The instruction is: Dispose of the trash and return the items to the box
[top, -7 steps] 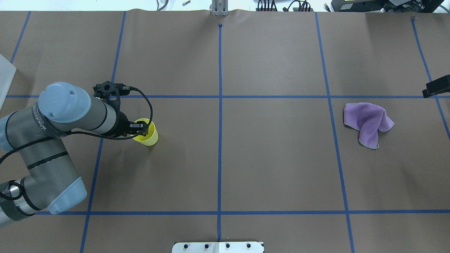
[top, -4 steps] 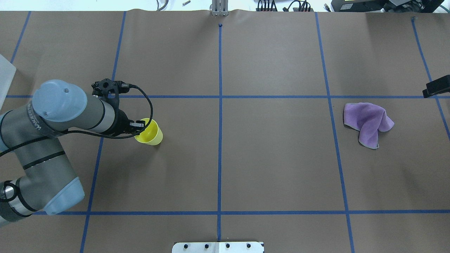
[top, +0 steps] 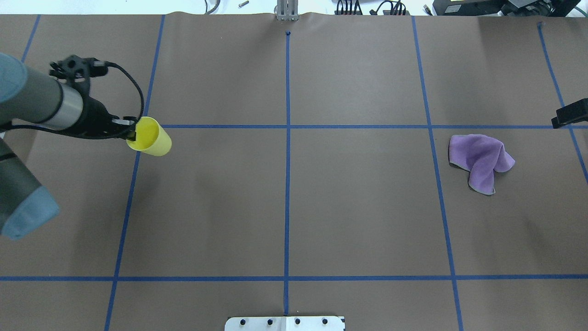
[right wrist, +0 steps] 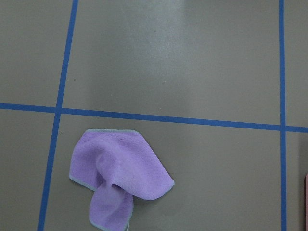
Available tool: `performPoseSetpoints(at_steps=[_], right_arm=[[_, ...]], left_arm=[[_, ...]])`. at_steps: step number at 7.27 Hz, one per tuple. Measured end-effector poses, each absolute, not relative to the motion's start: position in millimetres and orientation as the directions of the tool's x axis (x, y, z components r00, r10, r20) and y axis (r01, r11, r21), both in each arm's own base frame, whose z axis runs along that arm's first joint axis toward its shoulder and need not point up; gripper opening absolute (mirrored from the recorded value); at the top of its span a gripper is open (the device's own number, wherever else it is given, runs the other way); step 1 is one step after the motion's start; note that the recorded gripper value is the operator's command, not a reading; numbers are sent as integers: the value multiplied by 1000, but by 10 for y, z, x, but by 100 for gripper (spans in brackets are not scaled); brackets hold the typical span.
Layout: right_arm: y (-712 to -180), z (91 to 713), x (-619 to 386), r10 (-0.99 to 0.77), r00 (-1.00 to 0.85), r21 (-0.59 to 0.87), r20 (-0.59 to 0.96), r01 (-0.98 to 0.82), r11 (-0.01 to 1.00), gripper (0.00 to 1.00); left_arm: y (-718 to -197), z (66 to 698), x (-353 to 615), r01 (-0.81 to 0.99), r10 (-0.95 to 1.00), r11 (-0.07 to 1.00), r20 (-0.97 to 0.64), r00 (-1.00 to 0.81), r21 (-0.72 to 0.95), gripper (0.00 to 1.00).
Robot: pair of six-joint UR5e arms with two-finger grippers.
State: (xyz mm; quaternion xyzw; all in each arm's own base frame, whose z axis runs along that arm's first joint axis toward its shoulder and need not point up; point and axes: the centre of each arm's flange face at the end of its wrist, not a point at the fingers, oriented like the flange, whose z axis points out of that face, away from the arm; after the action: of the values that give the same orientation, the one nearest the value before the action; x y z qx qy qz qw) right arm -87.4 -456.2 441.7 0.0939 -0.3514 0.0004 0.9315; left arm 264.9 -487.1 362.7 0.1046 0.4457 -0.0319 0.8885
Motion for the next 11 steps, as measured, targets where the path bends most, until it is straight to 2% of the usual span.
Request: performPoseSetpoints(at_steps=[2, 6, 9, 11], right_arm=[[-4608, 4284, -1019, -60, 741, 171, 669, -76, 982, 100], [-4682, 3723, -2012, -18, 729, 157, 685, -123, 980, 100], [-4613, 3602, -2380, -8, 735, 159, 678, -137, 978, 100], [-4601, 3596, -2419, -9, 738, 163, 675, -137, 977, 100]], left_arm=[[-5241, 4192, 1470, 90, 119, 967, -737, 665, 237, 0], [-6163, 5534, -500, -60, 245, 947, -589, 770, 315, 0], [-6475, 6818, -870, -126, 304, 932, -547, 780, 338, 0], [-6448, 7197, -588, -139, 306, 932, -520, 797, 334, 0]])
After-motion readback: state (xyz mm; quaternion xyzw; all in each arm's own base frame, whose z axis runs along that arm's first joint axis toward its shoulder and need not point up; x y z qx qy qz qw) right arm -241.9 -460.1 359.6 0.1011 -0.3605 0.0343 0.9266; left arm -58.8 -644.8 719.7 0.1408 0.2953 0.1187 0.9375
